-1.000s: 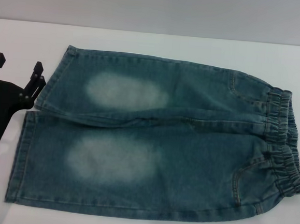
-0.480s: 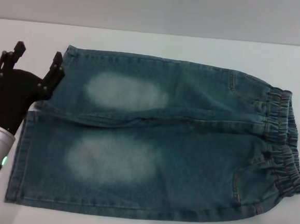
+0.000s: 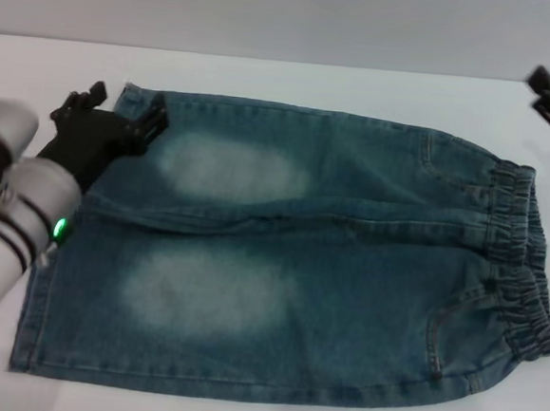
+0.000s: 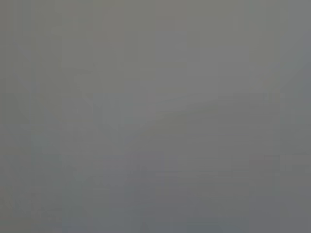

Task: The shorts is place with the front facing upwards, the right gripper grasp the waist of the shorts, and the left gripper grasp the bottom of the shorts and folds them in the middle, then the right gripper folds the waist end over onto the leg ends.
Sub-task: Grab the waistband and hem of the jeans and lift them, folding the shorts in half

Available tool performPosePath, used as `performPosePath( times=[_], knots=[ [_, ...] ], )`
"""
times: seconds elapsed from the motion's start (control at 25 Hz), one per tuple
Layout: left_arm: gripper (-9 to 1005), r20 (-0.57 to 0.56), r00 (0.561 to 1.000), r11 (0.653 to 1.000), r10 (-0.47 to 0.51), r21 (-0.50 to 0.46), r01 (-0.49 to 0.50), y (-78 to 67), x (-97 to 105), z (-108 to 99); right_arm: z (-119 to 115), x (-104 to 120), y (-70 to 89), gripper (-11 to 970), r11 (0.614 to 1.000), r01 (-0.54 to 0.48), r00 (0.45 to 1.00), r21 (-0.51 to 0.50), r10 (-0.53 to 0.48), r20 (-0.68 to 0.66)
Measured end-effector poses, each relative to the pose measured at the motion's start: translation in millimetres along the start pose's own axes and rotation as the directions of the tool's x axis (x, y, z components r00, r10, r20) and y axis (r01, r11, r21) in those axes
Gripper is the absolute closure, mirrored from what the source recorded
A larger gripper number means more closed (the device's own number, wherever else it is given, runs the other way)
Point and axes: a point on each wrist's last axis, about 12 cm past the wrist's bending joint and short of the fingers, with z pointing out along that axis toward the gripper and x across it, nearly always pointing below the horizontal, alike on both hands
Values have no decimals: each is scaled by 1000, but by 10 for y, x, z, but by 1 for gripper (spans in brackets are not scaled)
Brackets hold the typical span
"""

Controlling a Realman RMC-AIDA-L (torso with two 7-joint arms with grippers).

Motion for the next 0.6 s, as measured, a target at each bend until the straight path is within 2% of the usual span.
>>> performPosePath(
  times=[0.12,0.32,0.48,0.6],
  knots=[
    [218,-87,996,1000,-2,20,4,-41,-188,73,246,-108,-40,134,1000,-15,997,-27,13,-79],
    [223,-80,996,999,44,27,-42,-110,-442,-5,649,-332,95,135,999,-29,978,-21,24,-209],
    [226,-122,992,998,37,51,-31,-105,-621,-90,739,-429,226,135,997,-78,938,16,79,-338],
    [229,-184,983,998,15,58,-4,-48,-670,-133,697,-435,326,135,979,-201,882,32,195,-429]
  ],
)
